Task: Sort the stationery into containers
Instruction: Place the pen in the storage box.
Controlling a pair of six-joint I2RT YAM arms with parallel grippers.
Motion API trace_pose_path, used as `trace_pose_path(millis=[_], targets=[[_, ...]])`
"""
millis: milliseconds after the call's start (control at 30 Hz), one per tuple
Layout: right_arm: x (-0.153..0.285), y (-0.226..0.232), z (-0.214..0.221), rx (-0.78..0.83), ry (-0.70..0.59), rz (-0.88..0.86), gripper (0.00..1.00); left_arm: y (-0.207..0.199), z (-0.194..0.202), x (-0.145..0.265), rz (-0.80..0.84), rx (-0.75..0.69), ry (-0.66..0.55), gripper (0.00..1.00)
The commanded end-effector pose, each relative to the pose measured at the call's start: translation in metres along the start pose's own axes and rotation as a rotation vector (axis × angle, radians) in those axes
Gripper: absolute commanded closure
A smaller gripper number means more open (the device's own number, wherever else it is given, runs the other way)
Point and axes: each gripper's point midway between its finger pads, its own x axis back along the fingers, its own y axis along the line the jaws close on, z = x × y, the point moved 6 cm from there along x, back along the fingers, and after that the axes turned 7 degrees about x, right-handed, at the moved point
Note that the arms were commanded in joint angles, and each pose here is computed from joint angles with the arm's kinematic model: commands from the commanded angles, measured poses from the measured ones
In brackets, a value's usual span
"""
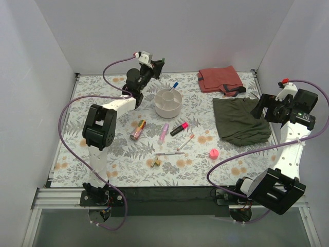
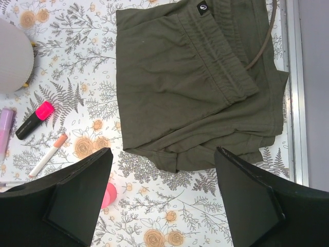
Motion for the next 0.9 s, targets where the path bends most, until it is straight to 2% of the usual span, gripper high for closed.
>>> trace_pose_path(millis=[0, 433, 700, 733, 767, 833, 867], targets=[[0.002, -0.002, -0.007, 0.012, -0.028, 0.019, 0.11, -0.004, 0.007, 0.004, 0.014, 0.021, 0.005, 1.00], [-0.005, -0.006, -0.001, 0.006, -0.004, 0.015, 0.11, 0.003, 0.062, 0.019, 0.023, 0.054, 0.126, 1.00], [-0.008, -0.006, 0.001, 0.001, 0.000, 0.011, 0.11, 0.004, 0.077, 0.021, 0.023, 0.080, 0.159, 0.99], [-0.009, -0.006, 0.001, 0.000, 0.001, 0.006, 0.11, 0.004, 0.077, 0.021, 0.023, 0.081, 0.159, 0.90], [-0.009, -0.006, 0.001, 0.002, 0.000, 0.005, 0.11, 0.004, 0.076, 0.021, 0.022, 0.082, 0.157, 0.74], [-0.009, -0.005, 0.002, -0.001, -0.002, 0.000, 0.11, 0.003, 0.076, 0.023, 0.022, 0.083, 0.160, 0.59], [-0.010, -0.005, 0.002, 0.000, -0.003, 0.001, 0.11, 0.002, 0.072, 0.023, 0.026, 0.082, 0.157, 0.46]])
